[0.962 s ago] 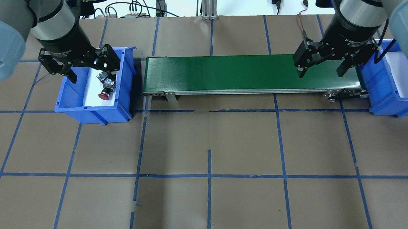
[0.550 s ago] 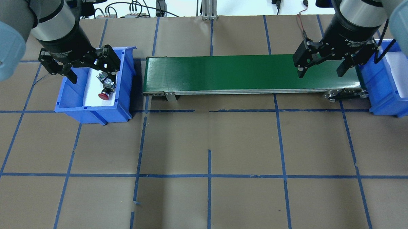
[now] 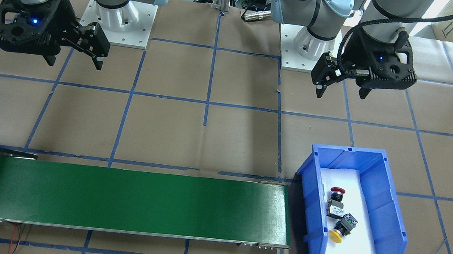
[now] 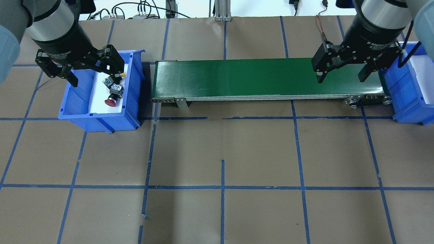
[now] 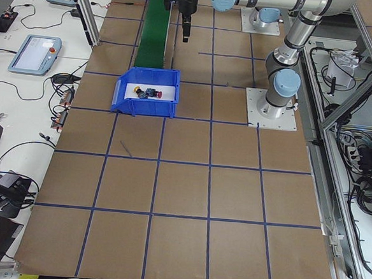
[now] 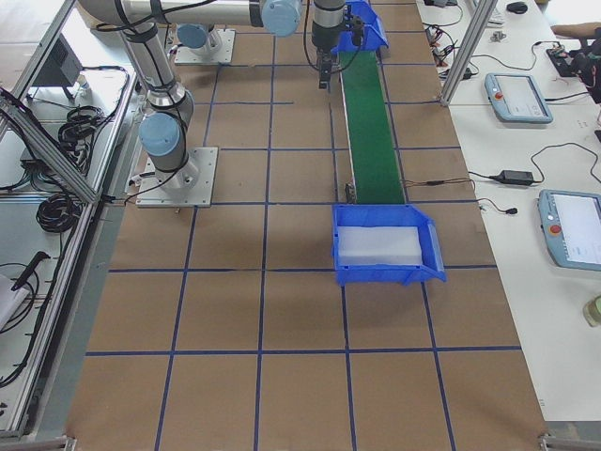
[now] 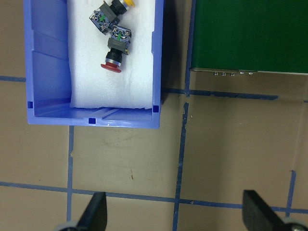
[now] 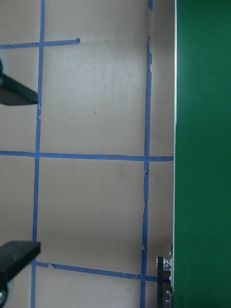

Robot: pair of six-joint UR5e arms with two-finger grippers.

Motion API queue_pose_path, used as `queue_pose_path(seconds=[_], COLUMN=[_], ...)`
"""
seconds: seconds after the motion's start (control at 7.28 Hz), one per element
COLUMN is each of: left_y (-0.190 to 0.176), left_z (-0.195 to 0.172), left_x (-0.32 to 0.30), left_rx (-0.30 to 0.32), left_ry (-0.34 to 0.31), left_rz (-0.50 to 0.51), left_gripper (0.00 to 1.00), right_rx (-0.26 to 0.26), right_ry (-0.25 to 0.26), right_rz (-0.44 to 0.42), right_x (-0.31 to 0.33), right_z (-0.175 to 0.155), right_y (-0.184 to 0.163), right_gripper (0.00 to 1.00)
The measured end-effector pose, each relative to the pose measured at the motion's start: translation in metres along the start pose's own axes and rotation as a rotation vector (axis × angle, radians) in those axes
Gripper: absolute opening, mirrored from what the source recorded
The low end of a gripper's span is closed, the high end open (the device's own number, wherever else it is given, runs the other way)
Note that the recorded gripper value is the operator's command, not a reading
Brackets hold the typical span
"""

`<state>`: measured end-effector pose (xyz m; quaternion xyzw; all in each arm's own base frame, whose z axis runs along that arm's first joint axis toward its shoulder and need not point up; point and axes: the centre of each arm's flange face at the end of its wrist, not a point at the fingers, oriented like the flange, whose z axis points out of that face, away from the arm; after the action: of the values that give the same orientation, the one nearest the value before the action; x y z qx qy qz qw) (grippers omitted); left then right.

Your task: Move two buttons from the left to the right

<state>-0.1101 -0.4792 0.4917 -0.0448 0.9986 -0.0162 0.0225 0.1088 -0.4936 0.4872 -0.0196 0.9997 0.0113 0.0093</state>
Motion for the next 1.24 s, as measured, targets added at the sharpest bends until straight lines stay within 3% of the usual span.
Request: queue_pose_path(seconds=[0.82,1.1,1.24], left_y=[0.0,-0.019,-0.035], left_z=[0.003,0.004,0.015], left_x=[-0.003,-0.035,-0.066], left_rx=[-0.001,0.045,0.04], left_ry=[-0.004,-0.009,-0.011], left_rz=[0.011,0.086,0.078], left_gripper=[1.0,1.0,1.0], right_rx=[-0.001,-0.001,-0.001], right_ry=[0.0,0.0,0.0], right_rz=[0.0,0.0,0.0], right_x=[0.0,0.0,0.0], right_z=[0.0,0.0,0.0], right_y=[0.0,0.0,0.0], right_gripper=[1.0,1.0,1.0])
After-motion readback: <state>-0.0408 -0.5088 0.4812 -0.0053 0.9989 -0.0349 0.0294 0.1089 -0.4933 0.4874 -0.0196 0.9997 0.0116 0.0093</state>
